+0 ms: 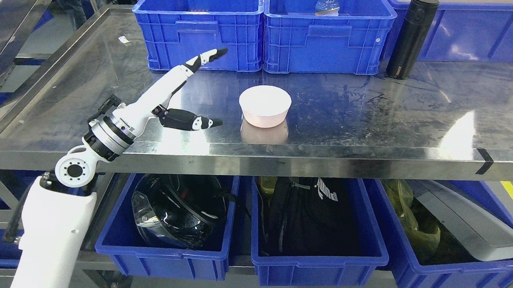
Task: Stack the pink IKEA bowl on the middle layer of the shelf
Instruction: 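Reach the left hand toward the pink bowl on the steel table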
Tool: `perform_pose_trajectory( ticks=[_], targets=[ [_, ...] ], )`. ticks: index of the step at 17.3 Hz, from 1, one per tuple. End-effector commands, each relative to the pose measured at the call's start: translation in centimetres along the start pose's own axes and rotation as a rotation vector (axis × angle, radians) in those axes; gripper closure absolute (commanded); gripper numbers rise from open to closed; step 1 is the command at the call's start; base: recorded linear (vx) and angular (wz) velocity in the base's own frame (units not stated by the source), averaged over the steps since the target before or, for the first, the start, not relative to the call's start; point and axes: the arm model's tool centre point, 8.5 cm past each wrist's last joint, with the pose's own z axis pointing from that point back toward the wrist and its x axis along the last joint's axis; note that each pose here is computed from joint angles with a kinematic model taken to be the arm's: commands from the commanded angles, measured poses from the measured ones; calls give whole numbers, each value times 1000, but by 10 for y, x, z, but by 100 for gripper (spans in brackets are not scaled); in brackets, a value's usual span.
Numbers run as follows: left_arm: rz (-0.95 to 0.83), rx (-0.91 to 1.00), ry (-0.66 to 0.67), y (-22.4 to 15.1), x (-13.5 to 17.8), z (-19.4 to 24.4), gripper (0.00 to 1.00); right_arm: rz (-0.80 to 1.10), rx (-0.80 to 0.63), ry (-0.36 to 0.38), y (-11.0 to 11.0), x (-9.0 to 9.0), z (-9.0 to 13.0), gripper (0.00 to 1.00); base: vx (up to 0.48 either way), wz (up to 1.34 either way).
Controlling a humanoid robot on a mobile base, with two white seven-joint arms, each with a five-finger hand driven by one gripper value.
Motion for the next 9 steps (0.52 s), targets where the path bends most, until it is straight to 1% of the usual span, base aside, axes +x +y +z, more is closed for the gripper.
perform_pose_trajectory(
  ticks=[1,2,3,4,5,6,7,9],
  targets=[
    [-304,-250,142,49,-10,27,0,1,-18,-13,-11,3,0,0,0,0],
    [-317,-284,124,45,-5,7,0,1,-18,-13,-11,3,0,0,0,0],
    [-354,-362,152,37,-4,-11,1,1,-18,-13,-11,3,0,0,0,0],
    [-365,-432,197,26,-4,-29,4,1,-18,-13,-11,3,0,0,0,0],
    [-335,-503,235,6,4,-60,8,1,-18,-13,-11,3,0,0,0,0],
    [-306,-541,254,-11,12,-82,12,1,-18,-13,-11,3,0,0,0,0],
    [-306,-564,266,-26,18,-104,14,1,-18,-13,-11,3,0,0,0,0],
    [-381,-620,293,-46,23,-130,14,1,-18,-12,-11,2,0,0,0,0]
  ],
)
